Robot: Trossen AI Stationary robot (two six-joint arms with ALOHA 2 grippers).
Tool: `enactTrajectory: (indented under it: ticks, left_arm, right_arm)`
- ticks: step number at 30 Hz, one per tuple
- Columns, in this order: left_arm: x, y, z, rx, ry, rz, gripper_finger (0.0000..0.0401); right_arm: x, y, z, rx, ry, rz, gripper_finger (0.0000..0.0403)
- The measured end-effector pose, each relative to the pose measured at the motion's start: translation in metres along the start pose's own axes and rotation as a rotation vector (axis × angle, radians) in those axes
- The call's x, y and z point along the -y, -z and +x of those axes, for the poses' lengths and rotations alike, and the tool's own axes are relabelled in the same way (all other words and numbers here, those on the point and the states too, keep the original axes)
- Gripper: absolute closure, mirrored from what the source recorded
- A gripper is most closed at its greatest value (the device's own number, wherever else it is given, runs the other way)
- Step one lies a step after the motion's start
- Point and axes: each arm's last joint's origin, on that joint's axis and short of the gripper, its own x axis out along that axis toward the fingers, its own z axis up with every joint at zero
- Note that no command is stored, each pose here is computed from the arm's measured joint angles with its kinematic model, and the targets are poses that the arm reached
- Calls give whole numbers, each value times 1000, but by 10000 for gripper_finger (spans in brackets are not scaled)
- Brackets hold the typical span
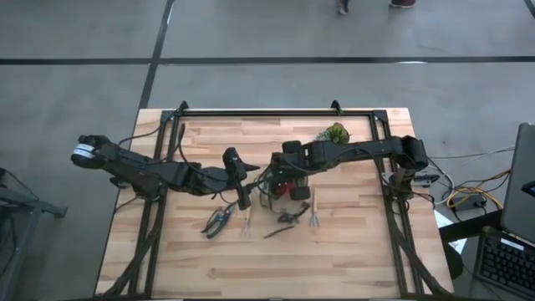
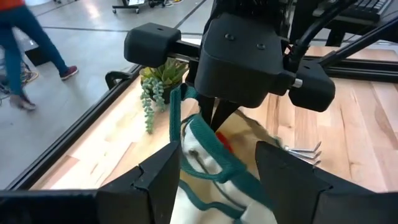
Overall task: Pick & Place Garden tools in Gardening bag
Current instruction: Adjust the gardening bag
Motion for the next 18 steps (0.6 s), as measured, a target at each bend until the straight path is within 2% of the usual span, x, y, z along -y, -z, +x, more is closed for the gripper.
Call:
enactTrajectory:
  ticks: [3, 7, 11, 18]
  left_arm:
    - [1, 0, 0, 2, 26, 8, 190]
    - [6, -1, 0, -2, 168, 64, 190]
    - [7, 4, 5, -28, 164, 80, 190]
    - [10, 19, 26, -78, 90, 133, 190]
  right_arm:
    - [1, -1, 0, 9, 5, -22, 395]
    - [11, 0, 1, 12, 13, -48, 395]
    - [24, 2, 1, 27, 25, -37, 395]
    - [38, -1, 3, 114, -45, -85, 395]
